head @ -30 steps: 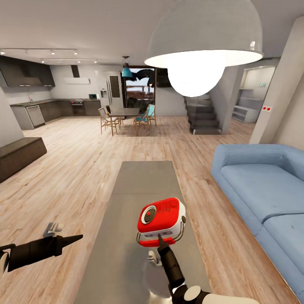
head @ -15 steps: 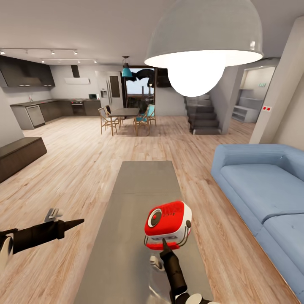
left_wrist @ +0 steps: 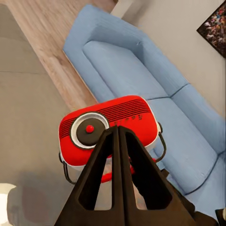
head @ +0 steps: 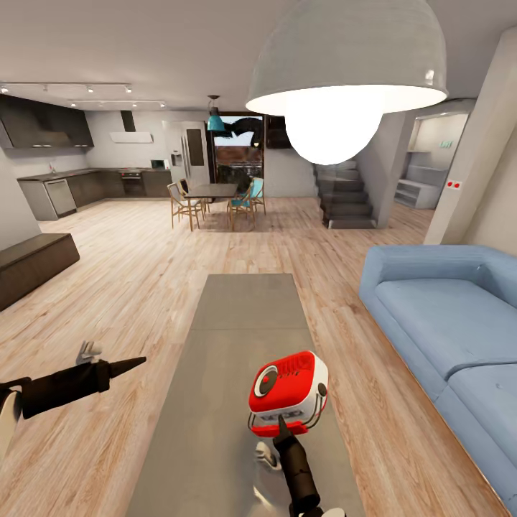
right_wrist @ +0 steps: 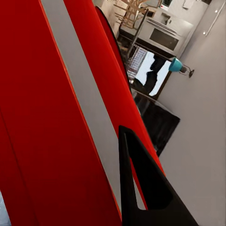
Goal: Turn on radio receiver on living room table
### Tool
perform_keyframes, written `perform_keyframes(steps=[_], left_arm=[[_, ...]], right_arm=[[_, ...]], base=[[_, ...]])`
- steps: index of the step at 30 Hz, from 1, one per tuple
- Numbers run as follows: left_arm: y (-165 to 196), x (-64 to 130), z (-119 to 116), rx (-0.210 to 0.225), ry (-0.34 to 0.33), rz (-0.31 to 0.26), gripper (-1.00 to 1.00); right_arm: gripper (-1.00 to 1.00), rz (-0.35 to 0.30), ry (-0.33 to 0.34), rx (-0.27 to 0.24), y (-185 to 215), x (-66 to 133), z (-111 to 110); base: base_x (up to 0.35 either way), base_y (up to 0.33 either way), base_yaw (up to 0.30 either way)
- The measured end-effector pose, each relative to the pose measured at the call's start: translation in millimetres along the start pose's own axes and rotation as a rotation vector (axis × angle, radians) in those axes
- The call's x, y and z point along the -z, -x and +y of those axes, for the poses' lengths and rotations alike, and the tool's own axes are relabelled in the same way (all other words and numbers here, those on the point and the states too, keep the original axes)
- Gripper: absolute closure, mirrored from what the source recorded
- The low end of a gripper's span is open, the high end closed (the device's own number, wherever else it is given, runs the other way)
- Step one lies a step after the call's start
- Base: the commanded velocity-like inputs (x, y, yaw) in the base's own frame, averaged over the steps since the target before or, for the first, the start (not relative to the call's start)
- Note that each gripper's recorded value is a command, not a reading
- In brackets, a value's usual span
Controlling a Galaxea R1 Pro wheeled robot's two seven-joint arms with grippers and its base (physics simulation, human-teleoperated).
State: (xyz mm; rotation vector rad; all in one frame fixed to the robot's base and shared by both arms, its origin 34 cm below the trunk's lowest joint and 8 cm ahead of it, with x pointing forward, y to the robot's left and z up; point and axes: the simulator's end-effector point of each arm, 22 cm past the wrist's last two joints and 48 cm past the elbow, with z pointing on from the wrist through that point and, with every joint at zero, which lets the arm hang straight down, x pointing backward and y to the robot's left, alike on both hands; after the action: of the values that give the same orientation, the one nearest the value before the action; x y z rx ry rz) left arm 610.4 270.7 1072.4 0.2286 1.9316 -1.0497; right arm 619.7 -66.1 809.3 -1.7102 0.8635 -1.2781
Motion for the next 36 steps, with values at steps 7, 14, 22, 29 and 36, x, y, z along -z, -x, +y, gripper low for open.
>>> perform_keyframes(steps=[7, 14, 22, 29, 36], left_arm=[[15.2, -0.6, -0.1, -0.015, 0.006, -0.023, 1.0], [25.9, 1.5, 5.7, 0.025, 0.035, -0.037, 1.0], [43.3, 26.4, 23.1, 0.046, 0.088, -0.112, 1.0], [43.8, 28.0, 25.1, 0.05, 0.093, -0.117, 1.0], [41.8, 24.9, 24.6, 0.053, 0.091, -0.115, 1.0]], right_arm=[[1.0, -0.01, 0.004, 0.001, 5.5, 6.6, 4.1], [1.0, -0.042, -0.14, 0.032, 15.6, 16.6, -23.2], [1.0, -0.034, -0.186, 0.014, 13.4, 18.0, -32.9], [1.0, -0.028, -0.213, 0.008, 11.3, 18.7, -38.6], [1.0, -0.017, -0.257, -0.012, 8.2, 20.1, -48.7]], base=[[0.0, 0.0, 0.0], [0.0, 0.0, 0.0], [0.0, 0.0, 0.0], [0.0, 0.0, 0.0], [0.0, 0.0, 0.0]])
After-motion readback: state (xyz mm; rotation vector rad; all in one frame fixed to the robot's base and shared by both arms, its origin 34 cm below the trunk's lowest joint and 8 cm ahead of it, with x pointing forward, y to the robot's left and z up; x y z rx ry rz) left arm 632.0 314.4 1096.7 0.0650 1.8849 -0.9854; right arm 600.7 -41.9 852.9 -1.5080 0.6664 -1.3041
